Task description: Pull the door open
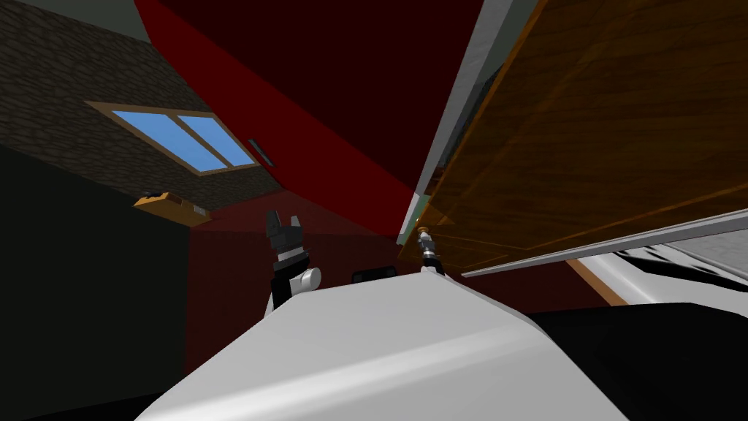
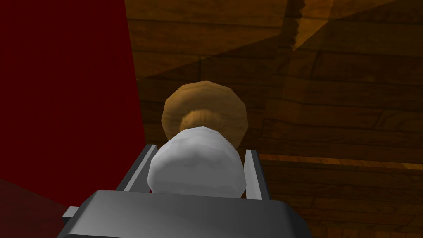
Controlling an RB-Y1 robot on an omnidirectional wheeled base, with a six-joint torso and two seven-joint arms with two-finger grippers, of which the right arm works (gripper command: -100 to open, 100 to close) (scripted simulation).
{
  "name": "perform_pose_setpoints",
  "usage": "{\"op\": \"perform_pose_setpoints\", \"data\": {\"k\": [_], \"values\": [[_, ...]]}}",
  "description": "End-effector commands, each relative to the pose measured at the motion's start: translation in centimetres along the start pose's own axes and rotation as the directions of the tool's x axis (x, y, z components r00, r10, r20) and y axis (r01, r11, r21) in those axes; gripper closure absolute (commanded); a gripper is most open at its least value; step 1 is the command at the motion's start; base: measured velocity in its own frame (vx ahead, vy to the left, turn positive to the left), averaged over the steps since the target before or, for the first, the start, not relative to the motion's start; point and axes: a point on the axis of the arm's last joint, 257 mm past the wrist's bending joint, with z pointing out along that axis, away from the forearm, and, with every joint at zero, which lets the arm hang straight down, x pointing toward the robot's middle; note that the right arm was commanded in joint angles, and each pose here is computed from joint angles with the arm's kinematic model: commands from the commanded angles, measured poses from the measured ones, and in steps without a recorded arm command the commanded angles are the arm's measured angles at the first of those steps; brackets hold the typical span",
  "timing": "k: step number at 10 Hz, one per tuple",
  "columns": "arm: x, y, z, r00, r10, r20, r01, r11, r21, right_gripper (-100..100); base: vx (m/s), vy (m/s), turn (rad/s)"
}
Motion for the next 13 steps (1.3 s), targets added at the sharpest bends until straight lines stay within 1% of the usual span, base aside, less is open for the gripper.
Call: {"op": "perform_pose_setpoints", "data": {"k": [1, 3, 4, 5, 6, 7, 11, 13], "values": [[0.2, -0.4, -0.35, 1.000, 0.011, -0.003, -0.011, 0.999, 0.032, 100, -0.247, -0.035, 0.135], [0.2, -1.0, -0.80, 1.000, 0.020, -0.001, -0.020, 0.997, 0.076, 100, -0.275, -0.018, 0.139], [0.2, -1.1, -0.97, 1.000, 0.024, 0.000, -0.024, 0.996, 0.090, 100, -0.269, -0.063, 0.131], [0.0, -1.0, -0.95, 1.000, 0.018, 0.006, -0.019, 0.997, 0.078, 100, -0.114, -0.024, 0.041], [-0.2, -1.2, -1.77, 1.000, 0.020, 0.010, -0.021, 0.994, 0.108, 100, -0.192, -0.009, 0.156], [-0.1, -1.2, -2.04, 1.000, 0.020, 0.008, -0.021, 0.993, 0.120, 100, -0.274, -0.037, 0.134], [0.1, -1.1, -3.62, 1.000, 0.023, 0.001, -0.023, 0.983, 0.184, 100, -0.242, -0.014, 0.134], [0.2, -1.1, -4.14, 1.000, 0.025, 0.001, -0.025, 0.979, 0.203, 100, -0.205, -0.028, 0.075]]}}
